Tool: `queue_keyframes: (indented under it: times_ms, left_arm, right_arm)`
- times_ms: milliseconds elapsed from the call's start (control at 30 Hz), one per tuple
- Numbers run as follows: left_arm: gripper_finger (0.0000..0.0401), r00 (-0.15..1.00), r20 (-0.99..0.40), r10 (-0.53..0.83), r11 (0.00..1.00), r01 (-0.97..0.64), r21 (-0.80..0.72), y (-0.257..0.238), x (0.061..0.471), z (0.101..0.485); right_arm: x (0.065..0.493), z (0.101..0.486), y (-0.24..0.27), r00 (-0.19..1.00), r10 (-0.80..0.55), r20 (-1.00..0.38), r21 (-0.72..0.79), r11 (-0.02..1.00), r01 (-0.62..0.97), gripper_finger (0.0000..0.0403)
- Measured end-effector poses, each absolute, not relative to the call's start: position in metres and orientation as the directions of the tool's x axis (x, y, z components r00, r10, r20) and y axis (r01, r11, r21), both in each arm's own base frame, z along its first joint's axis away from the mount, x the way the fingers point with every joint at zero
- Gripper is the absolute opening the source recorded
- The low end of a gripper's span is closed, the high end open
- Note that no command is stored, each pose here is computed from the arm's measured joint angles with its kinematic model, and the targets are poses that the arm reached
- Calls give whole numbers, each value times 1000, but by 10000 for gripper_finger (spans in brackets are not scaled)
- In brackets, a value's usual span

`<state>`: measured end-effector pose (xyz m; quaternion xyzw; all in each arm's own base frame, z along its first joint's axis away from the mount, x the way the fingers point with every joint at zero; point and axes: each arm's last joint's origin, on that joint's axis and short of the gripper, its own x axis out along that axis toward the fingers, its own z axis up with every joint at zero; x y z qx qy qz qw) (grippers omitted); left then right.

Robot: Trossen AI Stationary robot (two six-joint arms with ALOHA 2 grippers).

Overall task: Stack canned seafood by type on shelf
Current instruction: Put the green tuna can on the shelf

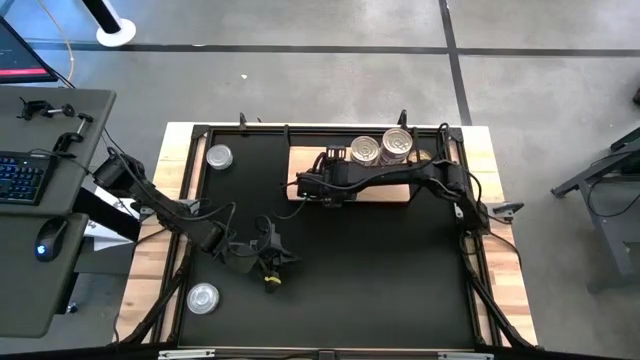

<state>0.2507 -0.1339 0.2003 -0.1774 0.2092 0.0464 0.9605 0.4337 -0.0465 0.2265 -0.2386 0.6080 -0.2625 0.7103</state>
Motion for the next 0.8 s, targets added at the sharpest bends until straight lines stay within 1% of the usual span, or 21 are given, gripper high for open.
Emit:
queue_keyframes:
  times_ms: [367, 600, 800]
  left_arm:
    - [0, 905, -424, 19, 936, -165, -310, -133, 251, 200]
    - [0, 905, -425, 19, 937, -165, -309, -133, 251, 200]
    - [0, 905, -425, 20, 942, -159, -294, -133, 251, 200]
  right_arm:
    - [431, 225, -61, 102, -633, -768, -622, 774, 120, 146]
    - [430, 225, -69, 126, -505, -854, -491, 861, 132, 147]
    - [432, 224, -68, 134, -513, -848, -502, 858, 104, 147]
